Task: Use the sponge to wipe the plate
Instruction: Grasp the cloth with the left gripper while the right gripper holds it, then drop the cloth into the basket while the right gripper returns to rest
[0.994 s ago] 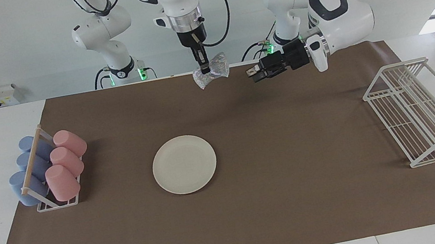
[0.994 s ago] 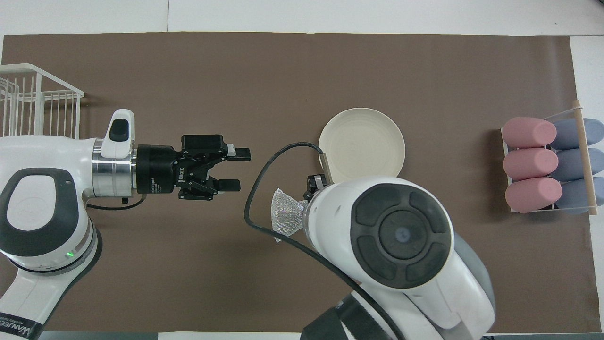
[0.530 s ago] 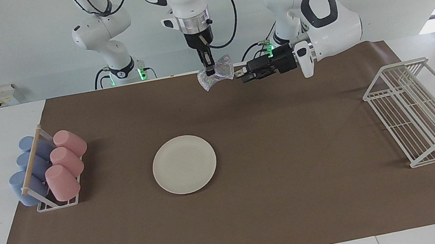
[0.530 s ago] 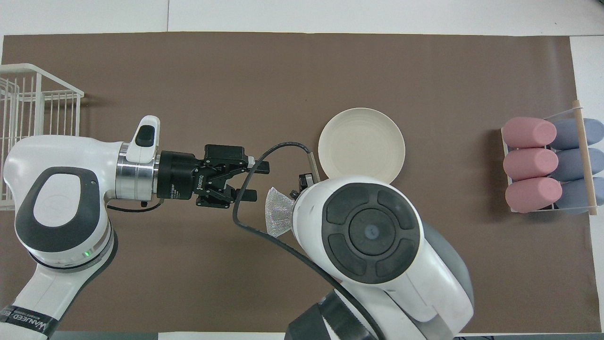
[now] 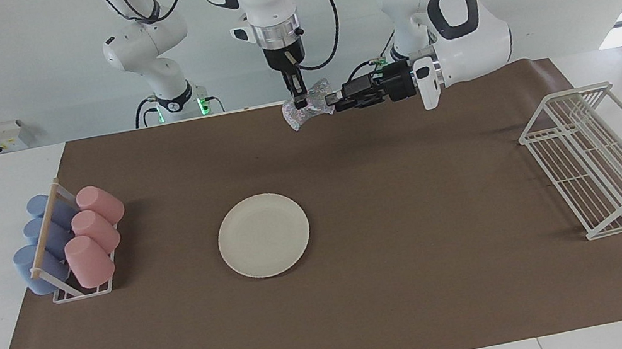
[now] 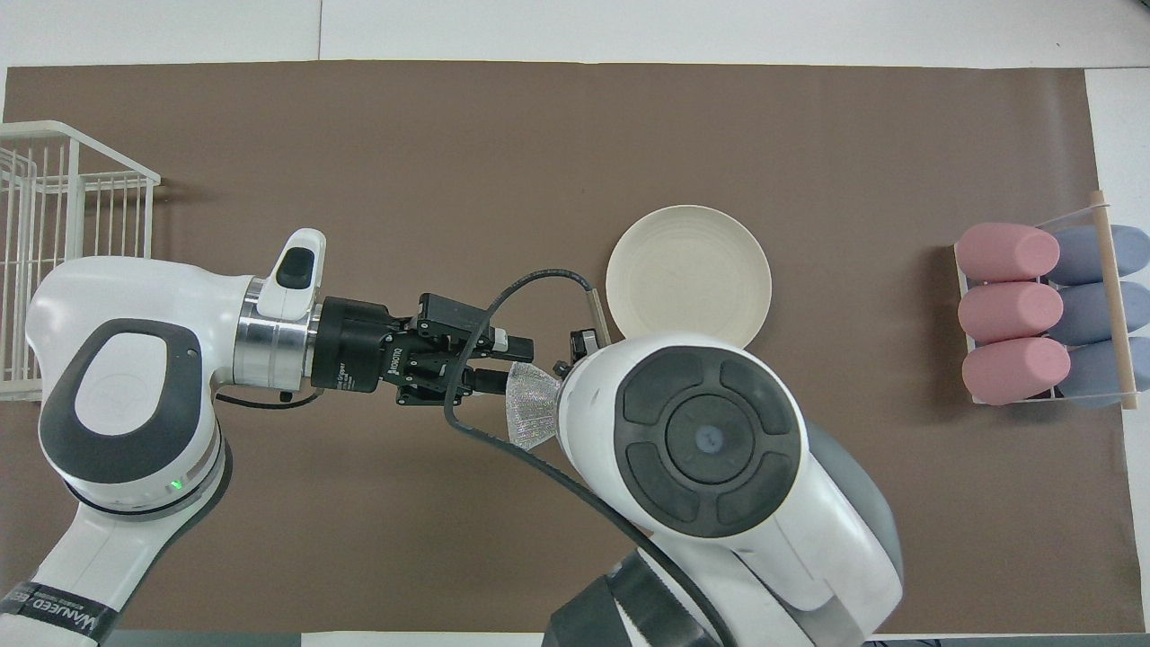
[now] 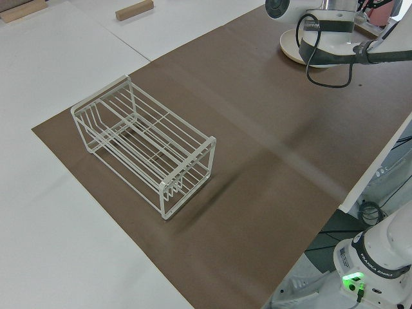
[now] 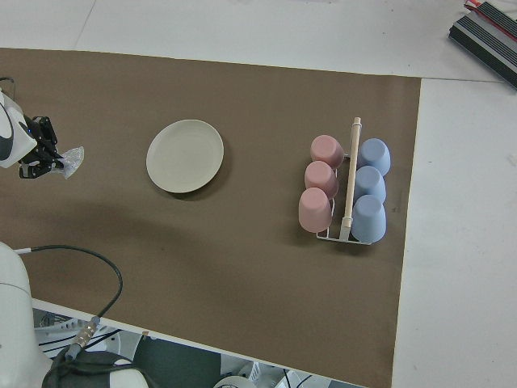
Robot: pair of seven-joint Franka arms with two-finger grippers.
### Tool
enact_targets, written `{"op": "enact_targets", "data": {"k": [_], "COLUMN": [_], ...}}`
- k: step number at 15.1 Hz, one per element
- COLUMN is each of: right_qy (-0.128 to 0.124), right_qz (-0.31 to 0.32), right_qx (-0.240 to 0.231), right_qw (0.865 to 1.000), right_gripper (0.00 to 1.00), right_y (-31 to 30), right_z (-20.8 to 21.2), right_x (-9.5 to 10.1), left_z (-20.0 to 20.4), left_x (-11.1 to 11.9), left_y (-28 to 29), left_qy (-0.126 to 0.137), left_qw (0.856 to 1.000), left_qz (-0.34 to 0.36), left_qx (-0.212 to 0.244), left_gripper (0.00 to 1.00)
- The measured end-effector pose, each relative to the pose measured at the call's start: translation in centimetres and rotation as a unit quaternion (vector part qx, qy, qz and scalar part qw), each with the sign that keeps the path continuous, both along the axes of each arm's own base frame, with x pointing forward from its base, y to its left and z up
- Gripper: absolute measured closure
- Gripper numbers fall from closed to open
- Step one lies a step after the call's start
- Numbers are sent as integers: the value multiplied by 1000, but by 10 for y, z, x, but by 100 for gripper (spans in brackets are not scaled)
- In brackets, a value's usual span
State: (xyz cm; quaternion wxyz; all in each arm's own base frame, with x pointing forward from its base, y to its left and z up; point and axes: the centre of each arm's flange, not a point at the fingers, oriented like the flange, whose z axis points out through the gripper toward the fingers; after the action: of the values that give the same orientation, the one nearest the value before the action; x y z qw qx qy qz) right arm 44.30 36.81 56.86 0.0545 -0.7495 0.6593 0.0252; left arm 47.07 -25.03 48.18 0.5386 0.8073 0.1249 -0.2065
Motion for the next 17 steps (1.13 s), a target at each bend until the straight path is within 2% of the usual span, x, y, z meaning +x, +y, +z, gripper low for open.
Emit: {"op": "enact_targets", "data": {"k": [1,2,6,7,13,14,17], "right_qy": [0,0,0,0,-1,-1,-4], "right_qz": [0,0,-1,-1,-2,0,27], "right_qx": [0,0,0,0,1,0,-5], "right_qw": [1000,1000,1000,1000,1000,1000,1000], "right_gripper": [93,93,93,93,93,87,58], "right_y": [0,0,-1,-1,-1,-3,-16], "right_z": [0,0,0,0,1,1,4], "right_x": [0,0,1,1,1,2,7], "left_z": [0,0,0,0,0,0,-1], "left_x": [-1,-2,-3,-3,-3,-2,-2], "left_y": [-2,-3,-5,-5,-4,-4,-3], "left_qy": [0,0,0,0,1,1,0], "left_qw": [1000,1000,1000,1000,1000,1000,1000], "left_qz": [-2,-4,-6,-6,-6,-6,-7], "left_qx": [0,0,0,0,0,1,3], "left_gripper": [43,48,92,96,96,96,96]}}
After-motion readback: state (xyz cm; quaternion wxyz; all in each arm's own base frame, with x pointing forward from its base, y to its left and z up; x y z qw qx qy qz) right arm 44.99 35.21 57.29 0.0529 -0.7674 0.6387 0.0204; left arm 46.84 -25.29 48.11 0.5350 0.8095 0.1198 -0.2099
